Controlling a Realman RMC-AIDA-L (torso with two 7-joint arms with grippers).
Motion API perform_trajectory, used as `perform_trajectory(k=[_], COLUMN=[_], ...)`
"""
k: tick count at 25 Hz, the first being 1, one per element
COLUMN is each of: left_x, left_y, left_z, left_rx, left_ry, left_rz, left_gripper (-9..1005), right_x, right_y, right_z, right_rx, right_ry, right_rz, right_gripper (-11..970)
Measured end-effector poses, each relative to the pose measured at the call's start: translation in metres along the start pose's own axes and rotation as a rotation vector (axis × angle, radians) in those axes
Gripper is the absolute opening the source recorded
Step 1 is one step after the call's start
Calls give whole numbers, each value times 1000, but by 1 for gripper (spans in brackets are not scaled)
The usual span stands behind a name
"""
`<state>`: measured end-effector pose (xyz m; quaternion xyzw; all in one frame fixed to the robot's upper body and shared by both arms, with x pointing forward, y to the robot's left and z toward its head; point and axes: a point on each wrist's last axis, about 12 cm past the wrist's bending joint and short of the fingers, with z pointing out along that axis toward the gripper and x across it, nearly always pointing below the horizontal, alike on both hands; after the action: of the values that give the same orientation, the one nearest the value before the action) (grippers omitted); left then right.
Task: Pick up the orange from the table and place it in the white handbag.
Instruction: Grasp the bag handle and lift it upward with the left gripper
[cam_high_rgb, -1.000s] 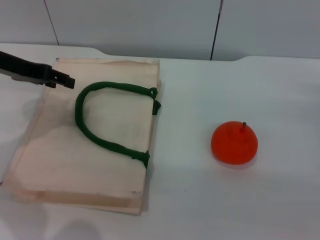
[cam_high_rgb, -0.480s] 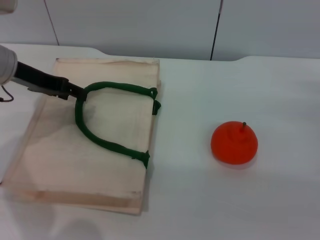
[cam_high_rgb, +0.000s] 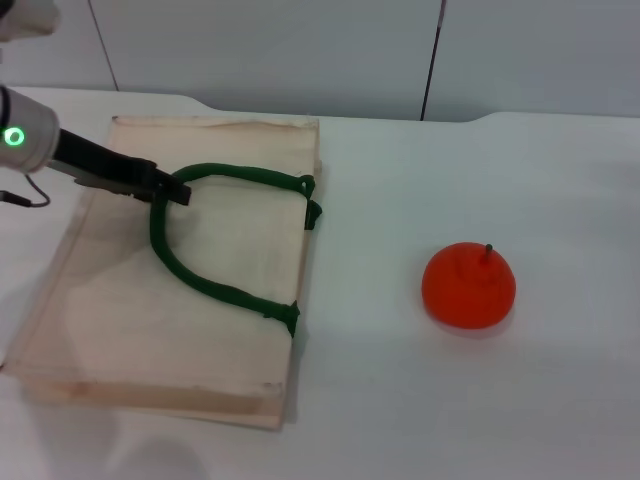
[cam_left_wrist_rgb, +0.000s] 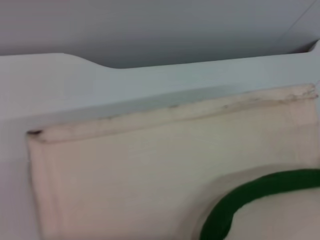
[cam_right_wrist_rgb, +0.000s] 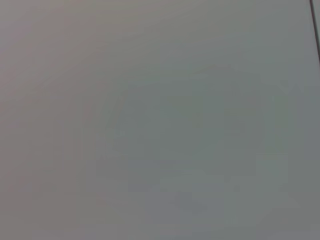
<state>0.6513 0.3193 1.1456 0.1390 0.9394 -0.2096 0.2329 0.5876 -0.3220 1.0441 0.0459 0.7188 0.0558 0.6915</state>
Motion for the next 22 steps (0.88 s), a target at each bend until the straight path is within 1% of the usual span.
perform_trajectory(k=[6, 15, 22], left_x=[-1, 0, -1], left_y=[-4, -1, -6], left_z=[9, 11, 19], left_rx=[-10, -46, -61], left_ry=[12, 27, 53], left_rz=[2, 2, 38], left_gripper=[559, 547, 537], right_x=[-2, -2, -2], right_y=[2, 3, 3], right_z=[3, 3, 3], right_rx=[-6, -8, -8], right_ry=[-5, -4, -4], right_rz=[-1, 1, 1], right_gripper=[771, 771, 770])
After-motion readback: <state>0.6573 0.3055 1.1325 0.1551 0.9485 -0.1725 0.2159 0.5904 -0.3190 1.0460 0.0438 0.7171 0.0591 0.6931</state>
